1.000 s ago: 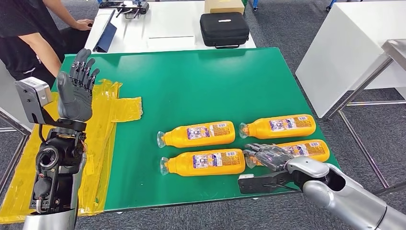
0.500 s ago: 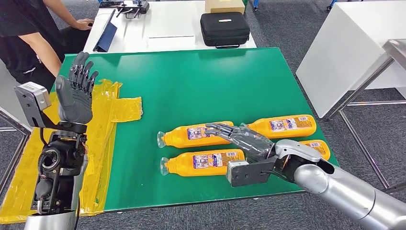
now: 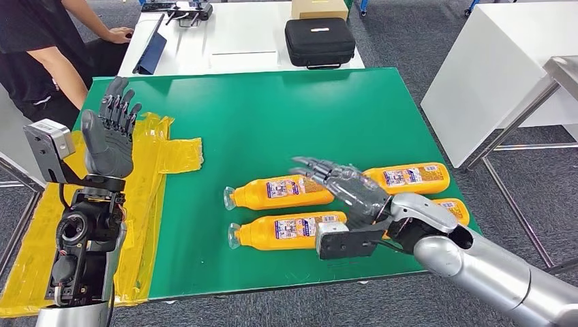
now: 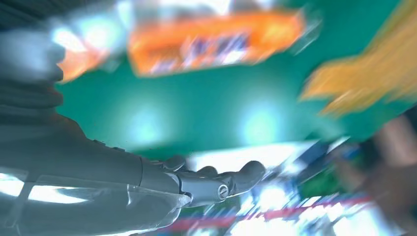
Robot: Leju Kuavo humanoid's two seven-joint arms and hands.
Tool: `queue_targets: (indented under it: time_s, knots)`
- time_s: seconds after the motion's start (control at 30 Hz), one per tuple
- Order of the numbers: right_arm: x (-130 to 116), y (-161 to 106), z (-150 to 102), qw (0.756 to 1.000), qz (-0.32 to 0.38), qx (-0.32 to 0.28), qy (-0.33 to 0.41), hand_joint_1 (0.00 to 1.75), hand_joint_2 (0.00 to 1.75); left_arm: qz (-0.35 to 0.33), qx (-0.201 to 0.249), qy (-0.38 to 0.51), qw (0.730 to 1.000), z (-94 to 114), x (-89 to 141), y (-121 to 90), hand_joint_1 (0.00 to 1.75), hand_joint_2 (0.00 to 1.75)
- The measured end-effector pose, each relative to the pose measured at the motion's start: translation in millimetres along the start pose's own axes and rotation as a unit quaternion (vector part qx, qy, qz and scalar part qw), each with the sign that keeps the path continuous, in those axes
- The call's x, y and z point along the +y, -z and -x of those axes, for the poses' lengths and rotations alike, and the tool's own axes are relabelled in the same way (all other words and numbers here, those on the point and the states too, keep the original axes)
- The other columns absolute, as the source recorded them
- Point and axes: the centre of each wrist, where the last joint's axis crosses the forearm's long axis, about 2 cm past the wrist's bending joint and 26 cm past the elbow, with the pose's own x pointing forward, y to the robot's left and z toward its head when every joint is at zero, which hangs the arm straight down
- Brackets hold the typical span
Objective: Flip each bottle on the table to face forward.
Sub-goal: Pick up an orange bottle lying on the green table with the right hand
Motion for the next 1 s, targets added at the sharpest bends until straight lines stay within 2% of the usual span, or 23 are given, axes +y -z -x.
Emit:
queue_targets:
  time_s: [0.13, 0.33, 0.57, 0.83, 1.0]
  knots:
    - [12.8, 4.3, 18.2, 0.998, 0.022, 0.047, -0.035, 0.00, 1.75, -0.002, 0.000, 0.000, 1.000, -0.1, -1.5, 0.3, 0.00, 0.00]
    - [43.8, 20.7, 30.0, 0.996, 0.006, 0.093, -0.005, 0.00, 1.75, 0.000, 0.003, -0.008, 1.000, 1.0, -8.5, 3.0, 0.00, 0.00]
    - [89.9, 42.7, 8.0, 0.995, -0.033, 0.094, 0.031, 0.00, 1.75, 0.002, 0.009, -0.012, 1.000, 0.7, -13.4, 7.5, 0.00, 0.00]
    - [98.8, 52.6, -21.3, 0.996, -0.056, 0.061, 0.024, 0.00, 1.75, -0.006, 0.014, -0.012, 1.000, 2.4, -11.9, 7.2, 0.00, 0.00]
    - [99.8, 47.8, -26.7, 0.996, -0.065, 0.059, -0.009, 0.00, 1.75, -0.011, 0.015, -0.009, 1.000, 2.7, -8.1, 6.6, 0.00, 0.00]
